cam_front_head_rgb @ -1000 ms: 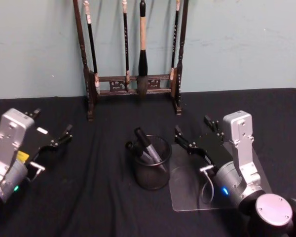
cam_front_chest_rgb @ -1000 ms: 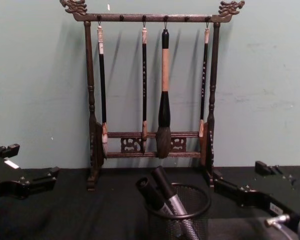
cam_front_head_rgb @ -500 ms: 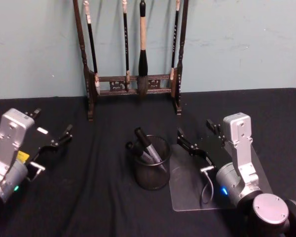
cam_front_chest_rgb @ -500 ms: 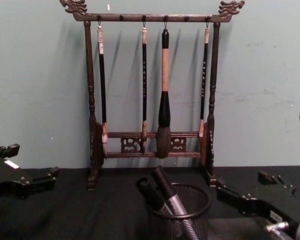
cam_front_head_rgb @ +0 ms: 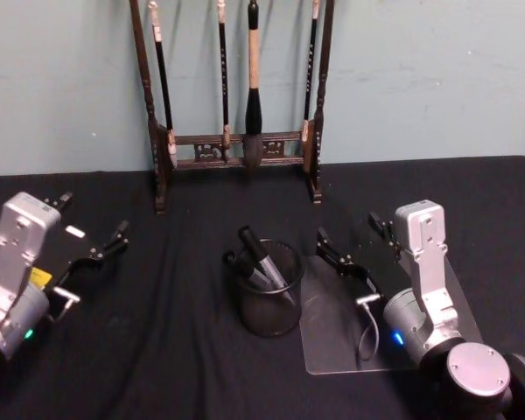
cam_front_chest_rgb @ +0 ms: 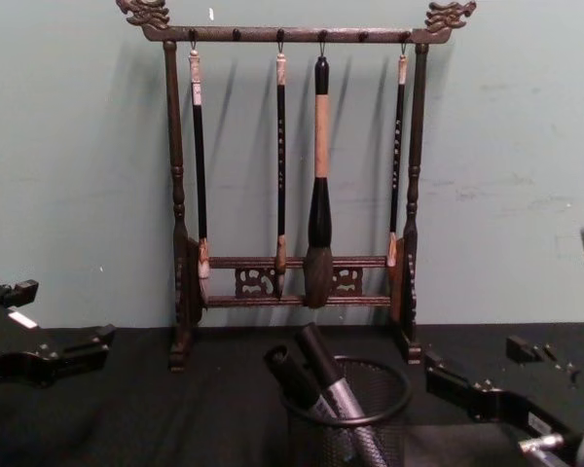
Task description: Pick up the water-based marker from the table and place it into the pen holder.
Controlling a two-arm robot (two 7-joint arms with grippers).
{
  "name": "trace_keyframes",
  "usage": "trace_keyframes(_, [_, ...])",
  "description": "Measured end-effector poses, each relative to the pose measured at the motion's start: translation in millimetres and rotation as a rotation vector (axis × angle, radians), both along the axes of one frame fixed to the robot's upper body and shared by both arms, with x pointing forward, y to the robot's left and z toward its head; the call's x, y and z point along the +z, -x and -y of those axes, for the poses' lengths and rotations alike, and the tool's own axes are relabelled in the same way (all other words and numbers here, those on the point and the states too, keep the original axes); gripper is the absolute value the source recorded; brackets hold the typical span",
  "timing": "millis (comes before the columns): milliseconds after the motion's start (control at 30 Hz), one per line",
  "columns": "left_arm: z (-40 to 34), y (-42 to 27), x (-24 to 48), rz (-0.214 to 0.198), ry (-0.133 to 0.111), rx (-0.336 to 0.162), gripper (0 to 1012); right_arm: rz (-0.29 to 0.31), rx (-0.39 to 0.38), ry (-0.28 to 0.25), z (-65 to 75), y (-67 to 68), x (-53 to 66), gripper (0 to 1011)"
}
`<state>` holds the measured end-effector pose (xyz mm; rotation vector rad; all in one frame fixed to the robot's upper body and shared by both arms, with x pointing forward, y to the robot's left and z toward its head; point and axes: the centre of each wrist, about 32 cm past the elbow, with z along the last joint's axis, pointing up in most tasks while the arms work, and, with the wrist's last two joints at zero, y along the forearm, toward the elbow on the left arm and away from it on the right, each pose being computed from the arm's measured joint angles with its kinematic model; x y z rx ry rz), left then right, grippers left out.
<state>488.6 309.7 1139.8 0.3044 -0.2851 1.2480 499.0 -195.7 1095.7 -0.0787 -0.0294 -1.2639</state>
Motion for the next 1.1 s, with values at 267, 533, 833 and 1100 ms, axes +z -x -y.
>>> trace_keyframes(267, [0.0, 0.0, 0.0, 0.000, 0.000, 0.000, 1009, 0.000, 0.001, 0.000, -0.2, 0.1, 0.1, 1002])
trace_keyframes(533, [0.0, 0.0, 0.0, 0.000, 0.000, 0.000, 1009, -0.001, 0.002, 0.000, -0.3, 0.2, 0.1, 1002])
trace_keyframes(833, [0.0, 0.0, 0.0, 0.000, 0.000, 0.000, 1009, -0.001, 0.003, 0.000, -0.2, 0.4, 0.2, 1002])
trace_keyframes(1100, [0.0, 0.0, 0.0, 0.000, 0.000, 0.000, 1009, -0.002, 0.003, -0.001, -0.2, 0.4, 0.2, 1002])
